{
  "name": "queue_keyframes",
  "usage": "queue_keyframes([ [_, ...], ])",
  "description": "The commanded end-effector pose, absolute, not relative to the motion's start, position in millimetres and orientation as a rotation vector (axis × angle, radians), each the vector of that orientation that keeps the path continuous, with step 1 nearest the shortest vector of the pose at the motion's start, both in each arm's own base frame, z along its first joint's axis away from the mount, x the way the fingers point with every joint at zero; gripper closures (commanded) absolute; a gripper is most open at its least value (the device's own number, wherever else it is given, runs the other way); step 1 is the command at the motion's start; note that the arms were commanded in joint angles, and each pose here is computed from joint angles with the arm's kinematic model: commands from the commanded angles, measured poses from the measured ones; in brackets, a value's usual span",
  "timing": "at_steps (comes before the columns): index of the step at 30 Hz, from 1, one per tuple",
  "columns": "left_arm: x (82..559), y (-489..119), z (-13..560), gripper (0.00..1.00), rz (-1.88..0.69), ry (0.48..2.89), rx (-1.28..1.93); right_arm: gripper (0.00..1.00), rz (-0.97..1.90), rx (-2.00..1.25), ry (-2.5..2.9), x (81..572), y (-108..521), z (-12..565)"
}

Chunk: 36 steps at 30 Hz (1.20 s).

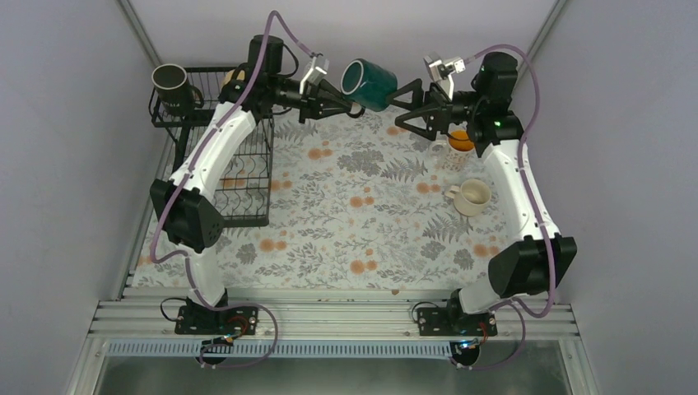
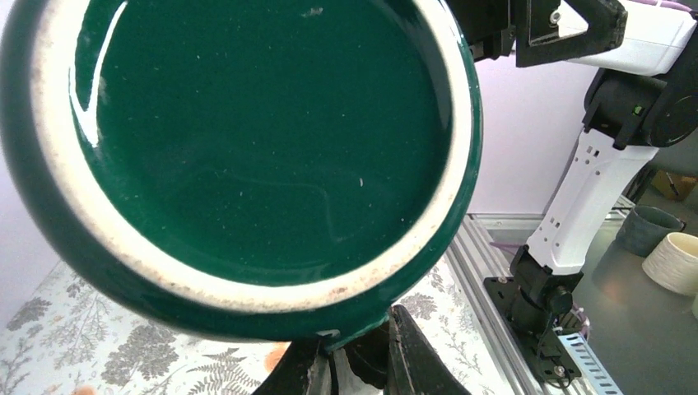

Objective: Unload the cups from the dish rack

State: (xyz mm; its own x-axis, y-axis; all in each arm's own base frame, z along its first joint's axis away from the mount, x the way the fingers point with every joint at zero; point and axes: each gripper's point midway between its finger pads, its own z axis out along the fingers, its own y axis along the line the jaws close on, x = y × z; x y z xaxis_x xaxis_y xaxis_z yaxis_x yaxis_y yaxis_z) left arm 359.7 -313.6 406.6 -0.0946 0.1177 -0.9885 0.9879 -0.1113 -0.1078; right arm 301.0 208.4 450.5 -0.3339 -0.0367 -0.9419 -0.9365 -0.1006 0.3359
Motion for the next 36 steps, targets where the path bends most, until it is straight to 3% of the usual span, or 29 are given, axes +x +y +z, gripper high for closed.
queue_keyframes([
  [1, 339, -313, 432, 0.98, -1.305, 1.152, 1.41, 0.0, 1.465, -1.158, 1.361, 277, 205, 471],
  [12, 329, -288, 454, 0.98, -1.27, 1.104, 1.405, 0.0, 1.336, -1.039, 1.451, 302, 187, 466],
  [21, 304, -311, 475, 0.98, -1.372, 1.027, 1.441, 0.0, 1.347, -1.018, 1.487, 323, 189, 444],
  [36, 335, -347, 443, 0.98, -1.479, 1.05, 1.465, 0.02, 1.487, -1.115, 1.399, 294, 191, 461],
])
